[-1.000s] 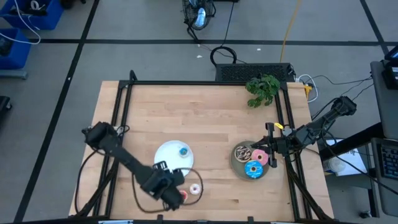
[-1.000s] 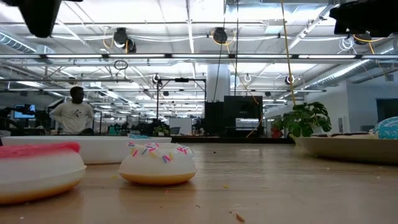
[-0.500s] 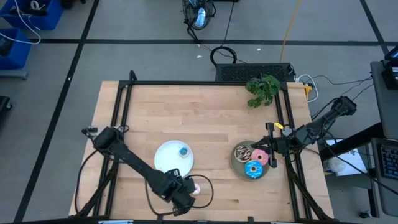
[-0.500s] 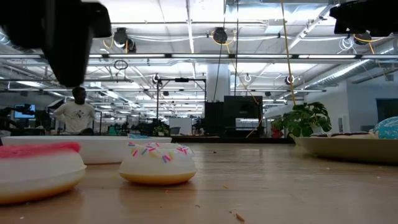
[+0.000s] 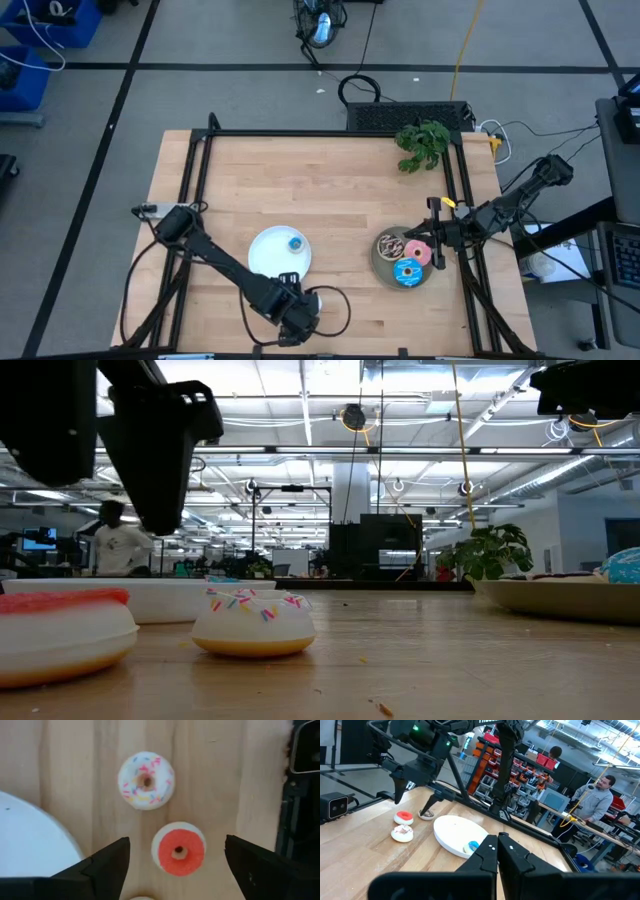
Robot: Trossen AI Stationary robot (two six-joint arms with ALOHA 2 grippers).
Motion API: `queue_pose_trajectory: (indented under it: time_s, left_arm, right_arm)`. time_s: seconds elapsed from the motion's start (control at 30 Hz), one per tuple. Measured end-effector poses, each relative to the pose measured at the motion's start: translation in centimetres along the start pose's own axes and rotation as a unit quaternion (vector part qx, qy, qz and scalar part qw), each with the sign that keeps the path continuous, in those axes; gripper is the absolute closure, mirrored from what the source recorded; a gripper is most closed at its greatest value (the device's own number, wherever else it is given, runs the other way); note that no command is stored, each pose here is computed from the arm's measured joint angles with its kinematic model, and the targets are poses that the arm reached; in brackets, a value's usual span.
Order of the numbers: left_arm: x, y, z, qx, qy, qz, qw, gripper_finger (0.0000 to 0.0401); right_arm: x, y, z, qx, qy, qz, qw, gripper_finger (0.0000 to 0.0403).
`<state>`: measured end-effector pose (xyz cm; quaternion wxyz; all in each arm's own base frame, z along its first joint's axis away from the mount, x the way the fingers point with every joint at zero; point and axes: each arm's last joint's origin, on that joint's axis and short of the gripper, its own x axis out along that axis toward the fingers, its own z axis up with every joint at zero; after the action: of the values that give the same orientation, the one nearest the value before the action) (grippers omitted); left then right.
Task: Pick & Place donuts
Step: Put the small orange donut on the white plate
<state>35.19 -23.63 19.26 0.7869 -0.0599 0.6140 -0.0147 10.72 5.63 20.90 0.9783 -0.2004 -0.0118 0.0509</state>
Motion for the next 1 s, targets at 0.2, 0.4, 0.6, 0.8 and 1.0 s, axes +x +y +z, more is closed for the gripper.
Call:
queue_pose_trajectory:
  time_s: [0.2, 0.4, 0.6, 0.8, 1.0]
  left_arm:
    - [1.1, -0.2, 0.0, 0.015, 0.000, 0.007, 1.000, 0.0109]
    - [2.1, -0.5, -0.3, 0.021, 0.006, 0.014, 1.000, 0.0102]
    - [2.1, -0.8, -0.6, 0.022, 0.007, 0.017, 1.000, 0.0085]
    - [2.4, -0.9, -0.8, 0.015, 0.008, 0.012, 1.000, 0.0093]
    - [3.5, -0.6, -1.8, 0.011, 0.018, 0.019, 1.000, 0.0110]
  right_arm:
    - [0.0, 0.0, 0.0, 0.000, 0.000, 0.000, 1.000, 0.0403]
    - [0.0, 0.0, 0.0, 0.000, 0.000, 0.000, 1.000, 0.0403]
    - [0.0, 0.0, 0.0, 0.001, -0.002, -0.001, 1.000, 0.0403]
    - [0.0, 0.0, 0.1, 0.002, -0.003, -0.001, 1.000, 0.0403]
    - [0.0, 0.0, 0.1, 0.002, -0.003, -0.002, 1.000, 0.0403]
